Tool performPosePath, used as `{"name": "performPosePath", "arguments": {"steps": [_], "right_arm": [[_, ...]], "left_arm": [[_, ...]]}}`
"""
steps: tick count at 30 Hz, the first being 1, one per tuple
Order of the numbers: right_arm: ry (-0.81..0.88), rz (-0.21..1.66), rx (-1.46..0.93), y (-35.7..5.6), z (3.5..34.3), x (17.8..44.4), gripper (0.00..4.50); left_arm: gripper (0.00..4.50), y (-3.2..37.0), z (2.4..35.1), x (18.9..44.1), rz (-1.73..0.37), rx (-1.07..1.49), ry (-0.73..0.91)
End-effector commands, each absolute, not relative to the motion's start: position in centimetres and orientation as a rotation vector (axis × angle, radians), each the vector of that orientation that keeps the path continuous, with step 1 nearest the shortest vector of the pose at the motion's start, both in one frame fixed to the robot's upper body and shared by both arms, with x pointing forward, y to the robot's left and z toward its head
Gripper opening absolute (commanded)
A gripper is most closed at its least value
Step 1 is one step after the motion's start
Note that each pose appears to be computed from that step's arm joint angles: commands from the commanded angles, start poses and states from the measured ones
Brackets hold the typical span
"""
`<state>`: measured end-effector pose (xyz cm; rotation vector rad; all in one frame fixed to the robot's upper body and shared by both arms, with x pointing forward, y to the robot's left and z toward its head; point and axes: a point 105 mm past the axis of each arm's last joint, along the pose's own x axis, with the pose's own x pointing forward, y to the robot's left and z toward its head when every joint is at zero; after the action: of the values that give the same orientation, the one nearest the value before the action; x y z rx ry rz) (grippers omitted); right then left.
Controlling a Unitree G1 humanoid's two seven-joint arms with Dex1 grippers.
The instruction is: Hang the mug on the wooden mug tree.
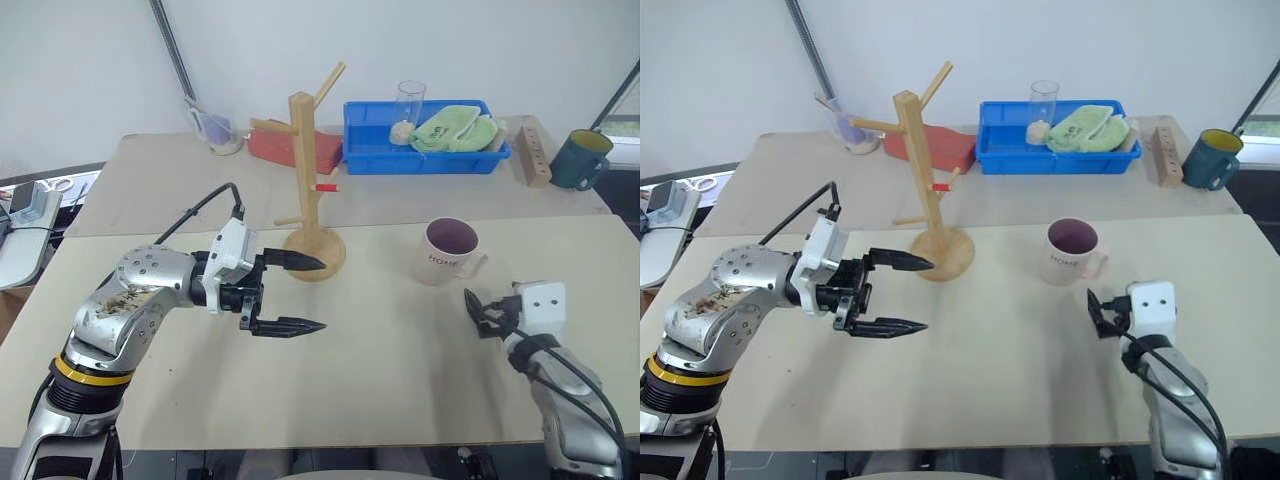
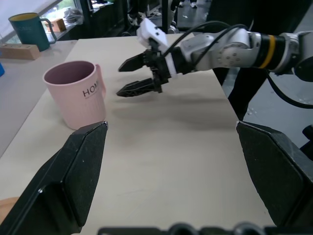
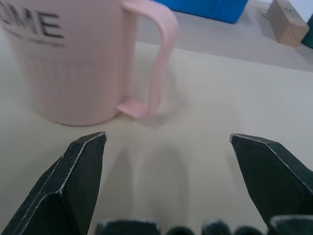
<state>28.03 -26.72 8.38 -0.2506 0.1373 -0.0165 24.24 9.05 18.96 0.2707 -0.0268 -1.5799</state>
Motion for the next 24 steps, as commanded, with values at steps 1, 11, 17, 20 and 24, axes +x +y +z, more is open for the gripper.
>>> {"name": "performPosePath", "arguments": {"steps": [1,11,17,20,24], "right_arm": [[0.064,-0.077,-0.254,-27.3,9.8,28.8,4.48],[0.01,-0.086,-0.209,-26.7,10.8,30.4,4.48],[0.0,-0.088,-0.172,-26.3,11.1,31.5,4.48],[0.004,-0.086,-0.14,-26.0,11.0,32.0,4.48],[0.018,-0.093,-0.102,-25.9,10.5,32.4,3.67]], "left_arm": [[4.5,9.0,19.5,24.3,-1.576,0.3,-0.062],[4.5,8.8,19.7,24.3,-1.562,0.305,-0.061],[4.5,8.4,19.9,24.4,-1.56,0.306,-0.064],[4.5,8.3,20.0,24.5,-1.557,0.309,-0.064],[4.5,8.3,20.0,24.7,-1.55,0.315,-0.062]]}}
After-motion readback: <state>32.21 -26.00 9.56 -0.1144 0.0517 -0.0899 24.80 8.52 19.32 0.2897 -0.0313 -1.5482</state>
